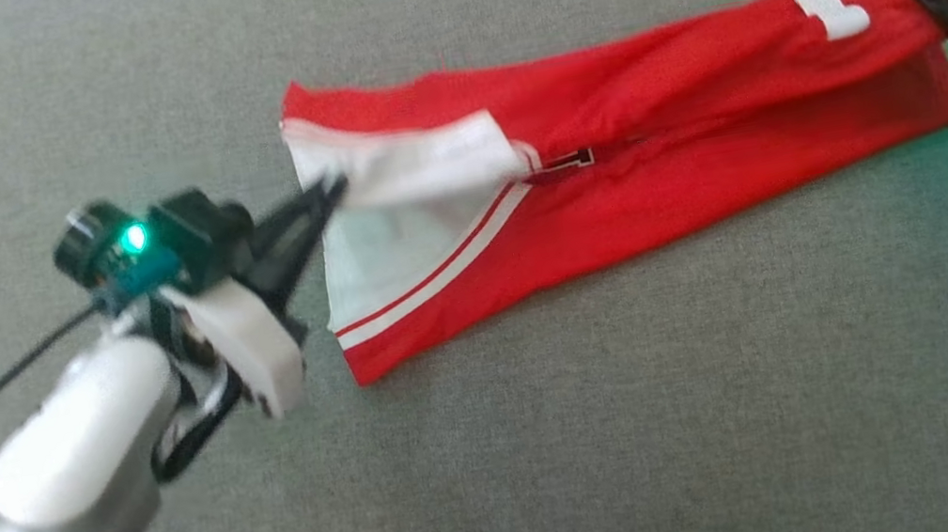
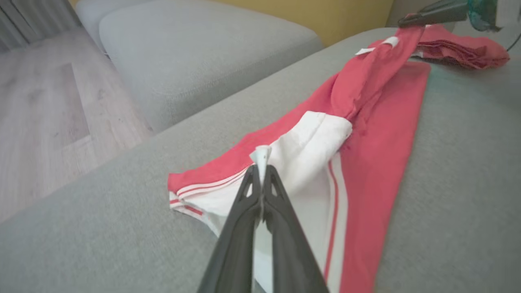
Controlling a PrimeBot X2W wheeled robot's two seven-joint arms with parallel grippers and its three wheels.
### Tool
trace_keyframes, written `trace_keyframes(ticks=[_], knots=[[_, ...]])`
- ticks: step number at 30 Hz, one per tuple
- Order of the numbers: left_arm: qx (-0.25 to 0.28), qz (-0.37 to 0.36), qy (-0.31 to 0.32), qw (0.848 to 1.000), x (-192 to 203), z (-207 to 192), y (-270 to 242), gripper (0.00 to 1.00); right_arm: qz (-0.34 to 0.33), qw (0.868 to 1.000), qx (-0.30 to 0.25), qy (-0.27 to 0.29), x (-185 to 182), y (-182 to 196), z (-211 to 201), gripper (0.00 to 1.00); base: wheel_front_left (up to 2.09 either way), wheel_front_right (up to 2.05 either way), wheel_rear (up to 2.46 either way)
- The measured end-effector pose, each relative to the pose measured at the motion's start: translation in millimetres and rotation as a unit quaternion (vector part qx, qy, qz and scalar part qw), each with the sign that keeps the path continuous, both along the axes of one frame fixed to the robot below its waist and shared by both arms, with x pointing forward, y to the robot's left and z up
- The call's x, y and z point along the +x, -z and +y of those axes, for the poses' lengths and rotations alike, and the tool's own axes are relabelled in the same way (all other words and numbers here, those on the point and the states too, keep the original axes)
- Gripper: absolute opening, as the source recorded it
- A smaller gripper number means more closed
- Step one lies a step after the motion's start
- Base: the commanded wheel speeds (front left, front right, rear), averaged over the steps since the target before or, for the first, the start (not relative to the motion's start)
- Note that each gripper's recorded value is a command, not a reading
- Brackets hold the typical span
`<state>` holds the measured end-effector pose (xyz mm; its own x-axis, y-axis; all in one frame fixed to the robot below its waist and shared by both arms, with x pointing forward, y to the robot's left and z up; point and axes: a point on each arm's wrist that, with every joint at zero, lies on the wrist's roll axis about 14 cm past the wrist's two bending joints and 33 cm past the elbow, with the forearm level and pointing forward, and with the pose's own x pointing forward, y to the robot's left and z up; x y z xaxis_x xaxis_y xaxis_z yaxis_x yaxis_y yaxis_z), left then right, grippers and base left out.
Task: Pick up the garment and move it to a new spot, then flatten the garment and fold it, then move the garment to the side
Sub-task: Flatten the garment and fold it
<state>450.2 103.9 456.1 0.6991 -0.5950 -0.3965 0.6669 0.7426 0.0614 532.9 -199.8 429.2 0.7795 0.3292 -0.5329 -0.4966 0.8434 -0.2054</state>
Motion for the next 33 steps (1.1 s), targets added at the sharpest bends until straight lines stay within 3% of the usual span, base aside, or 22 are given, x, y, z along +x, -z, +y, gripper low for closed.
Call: trace_keyframes(ticks=[13, 24, 25, 26, 30, 33], knots=[[0.029, 0.095, 0.024, 0.995, -51, 2, 17, 0.00, -0.004, 1.000, -0.013, 0.006, -9, -6, -19, 0.00, 0.00, 0.00, 0.00], [0.049, 0.142, 0.034, 0.988, -60, -3, 47, 0.00, 0.025, 0.999, -0.040, -0.005, -16, 17, -27, 0.00, 0.00, 0.00, 0.00], [0.049, 0.144, 0.033, 0.988, -60, -4, 49, 0.24, 0.031, 0.999, -0.044, -0.003, -17, 18, -29, 0.10, 0.00, 0.00, 0.00], [0.049, 0.146, 0.030, 0.988, -59, -4, 50, 0.98, 0.035, 0.998, -0.048, -0.001, -19, 20, -31, 1.00, 0.00, 0.00, 0.00], [0.041, 0.143, 0.022, 0.989, -56, -9, 50, 1.00, 0.044, 0.998, -0.045, 0.015, -24, 17, -39, 1.00, 0.00, 0.00, 0.00], [0.017, 0.100, -0.015, 0.995, -38, -6, 31, 1.00, 0.009, 0.998, 0.007, 0.056, -17, -9, -46, 1.00, 0.00, 0.00, 0.00]])
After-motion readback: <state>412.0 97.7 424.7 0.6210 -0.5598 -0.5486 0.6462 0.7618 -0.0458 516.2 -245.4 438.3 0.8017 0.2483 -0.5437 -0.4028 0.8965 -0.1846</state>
